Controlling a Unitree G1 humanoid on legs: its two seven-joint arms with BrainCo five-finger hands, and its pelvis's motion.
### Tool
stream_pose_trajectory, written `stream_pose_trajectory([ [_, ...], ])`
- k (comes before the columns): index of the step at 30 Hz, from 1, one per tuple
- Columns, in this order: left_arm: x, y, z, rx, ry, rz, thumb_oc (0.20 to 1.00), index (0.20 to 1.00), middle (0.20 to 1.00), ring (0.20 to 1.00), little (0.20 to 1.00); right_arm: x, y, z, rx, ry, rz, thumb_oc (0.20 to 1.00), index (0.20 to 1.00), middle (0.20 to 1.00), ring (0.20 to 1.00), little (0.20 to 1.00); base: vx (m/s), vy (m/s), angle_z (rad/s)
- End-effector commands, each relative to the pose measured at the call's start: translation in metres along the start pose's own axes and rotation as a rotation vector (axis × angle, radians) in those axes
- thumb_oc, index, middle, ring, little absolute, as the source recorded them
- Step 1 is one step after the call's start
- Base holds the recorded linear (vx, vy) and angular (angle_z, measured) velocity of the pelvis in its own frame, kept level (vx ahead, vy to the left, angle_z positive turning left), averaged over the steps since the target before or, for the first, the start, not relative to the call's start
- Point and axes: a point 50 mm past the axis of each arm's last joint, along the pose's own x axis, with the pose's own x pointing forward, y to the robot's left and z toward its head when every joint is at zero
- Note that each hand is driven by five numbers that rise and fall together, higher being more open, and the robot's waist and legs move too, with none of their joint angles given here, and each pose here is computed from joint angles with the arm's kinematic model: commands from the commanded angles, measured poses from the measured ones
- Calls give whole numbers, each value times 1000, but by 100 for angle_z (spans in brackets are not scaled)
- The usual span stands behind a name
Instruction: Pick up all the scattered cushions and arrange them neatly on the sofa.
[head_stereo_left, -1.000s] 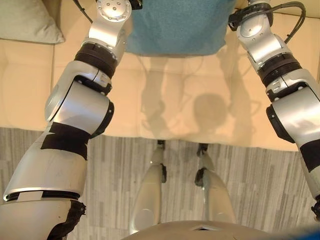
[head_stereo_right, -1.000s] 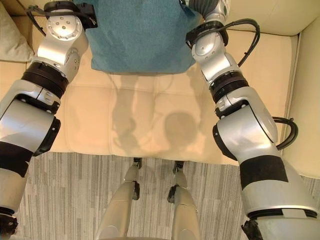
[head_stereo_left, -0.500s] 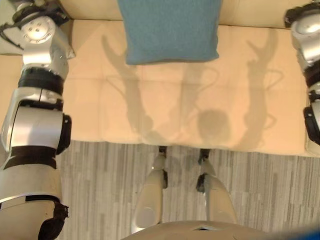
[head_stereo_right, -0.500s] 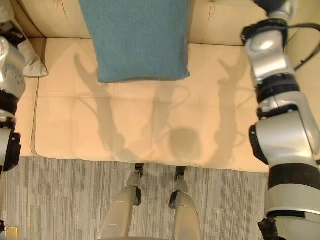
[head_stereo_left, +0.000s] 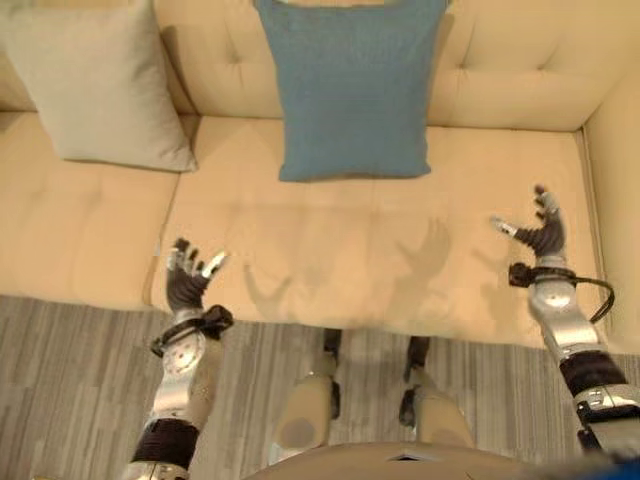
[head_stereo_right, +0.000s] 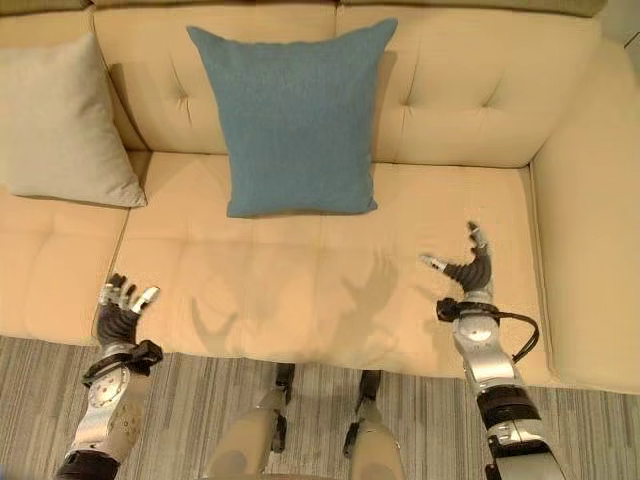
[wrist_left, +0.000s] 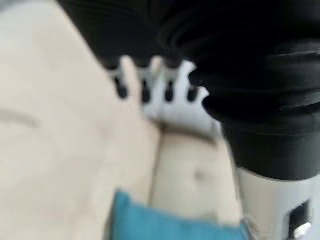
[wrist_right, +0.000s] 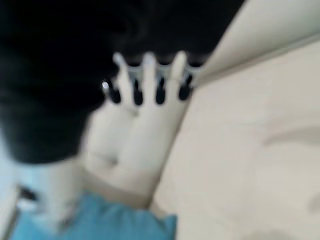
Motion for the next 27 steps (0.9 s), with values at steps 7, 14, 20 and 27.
stream_pose_trajectory([
  [7,-37,54,-86,179,397,143,1000,1000,1000,1000,1000,-46,-11,-71,-215,232,158,1000,1000,1000,1000,1000,38,-36,7],
  [14,-108,95,-142,362,810,218,1000,1000,1000,1000,1000,-110,-12,-139,-328,587,294,1000,1000,1000,1000,1000,42,-43,9],
  [20,-98,90,-139,410,793,173,1000,1000,1000,1000,1000,-126,-10,-152,-334,680,311,1000,1000,1000,1000,1000,-72,-94,20],
  [27,-85,75,-136,442,756,96,1000,1000,1000,1000,1000,-128,-9,-157,-334,725,313,1000,1000,1000,1000,1000,-146,-64,50],
])
